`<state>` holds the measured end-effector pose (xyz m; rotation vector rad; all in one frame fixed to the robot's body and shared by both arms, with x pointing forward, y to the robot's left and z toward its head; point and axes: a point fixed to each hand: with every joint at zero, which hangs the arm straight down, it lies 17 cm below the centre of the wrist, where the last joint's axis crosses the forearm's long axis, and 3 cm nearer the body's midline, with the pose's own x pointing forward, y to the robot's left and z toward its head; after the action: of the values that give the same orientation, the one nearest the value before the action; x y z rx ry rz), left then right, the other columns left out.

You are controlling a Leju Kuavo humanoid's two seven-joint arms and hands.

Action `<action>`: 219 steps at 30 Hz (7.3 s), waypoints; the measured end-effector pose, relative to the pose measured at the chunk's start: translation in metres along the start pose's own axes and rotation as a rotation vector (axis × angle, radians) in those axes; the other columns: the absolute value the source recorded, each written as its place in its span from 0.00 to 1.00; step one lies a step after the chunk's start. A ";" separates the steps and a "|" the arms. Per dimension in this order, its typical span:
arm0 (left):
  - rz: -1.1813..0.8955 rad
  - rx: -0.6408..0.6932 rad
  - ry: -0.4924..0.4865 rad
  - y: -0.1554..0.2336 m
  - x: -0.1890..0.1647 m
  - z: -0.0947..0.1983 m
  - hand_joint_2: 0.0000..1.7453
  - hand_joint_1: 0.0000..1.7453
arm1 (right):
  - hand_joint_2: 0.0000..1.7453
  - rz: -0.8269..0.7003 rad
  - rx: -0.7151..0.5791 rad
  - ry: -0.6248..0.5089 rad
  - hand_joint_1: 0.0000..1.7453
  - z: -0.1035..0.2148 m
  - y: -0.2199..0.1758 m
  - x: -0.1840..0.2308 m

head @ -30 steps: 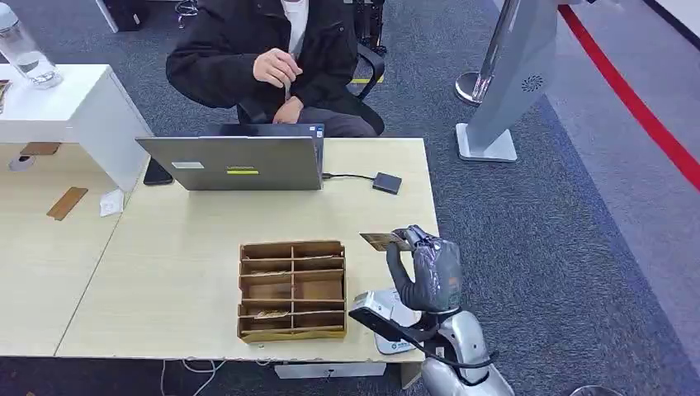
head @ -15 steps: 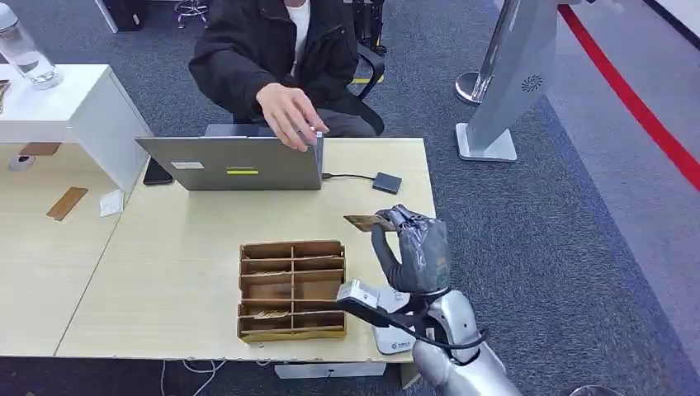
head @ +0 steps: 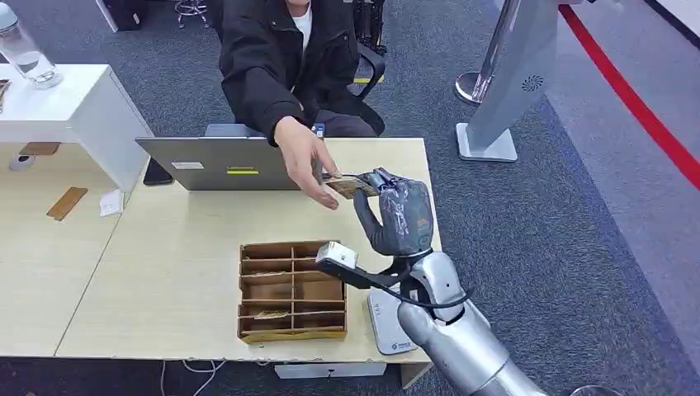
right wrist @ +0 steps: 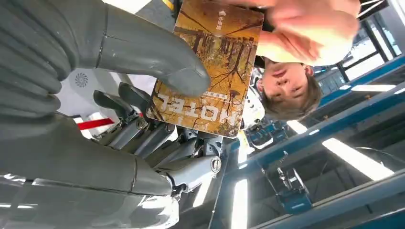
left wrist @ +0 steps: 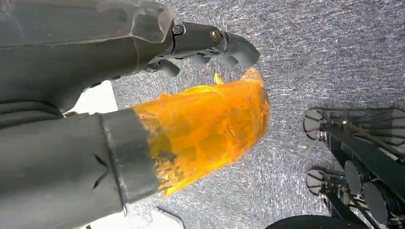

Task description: Pass the card to the sensor for recognition and then transmit it.

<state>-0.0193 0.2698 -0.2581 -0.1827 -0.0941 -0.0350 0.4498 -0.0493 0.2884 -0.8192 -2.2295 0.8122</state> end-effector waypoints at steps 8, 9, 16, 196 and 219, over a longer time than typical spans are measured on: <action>0.000 -0.002 0.001 0.003 -0.001 -0.003 0.00 0.00 | 1.00 0.010 0.046 0.005 0.51 -0.017 0.016 0.002; 0.000 -0.003 0.001 0.003 -0.001 -0.003 0.00 0.00 | 1.00 0.000 0.054 0.008 0.04 -0.019 0.018 0.003; 0.001 -0.013 0.002 0.002 -0.001 -0.004 0.00 0.00 | 1.00 -0.050 0.077 -0.008 0.00 -0.026 0.028 0.019; -0.604 0.397 -0.164 -0.064 0.128 -0.032 0.00 0.00 | 1.00 0.086 0.435 -0.090 0.28 0.078 0.136 0.042; -0.604 0.397 -0.164 -0.064 0.128 -0.032 0.00 0.00 | 1.00 0.106 0.495 -0.054 0.77 0.086 0.148 0.033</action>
<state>0.1079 0.1978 -0.2654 0.2462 -0.3138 -0.5992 0.4173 0.0380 0.1407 -0.6777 -1.9116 1.3781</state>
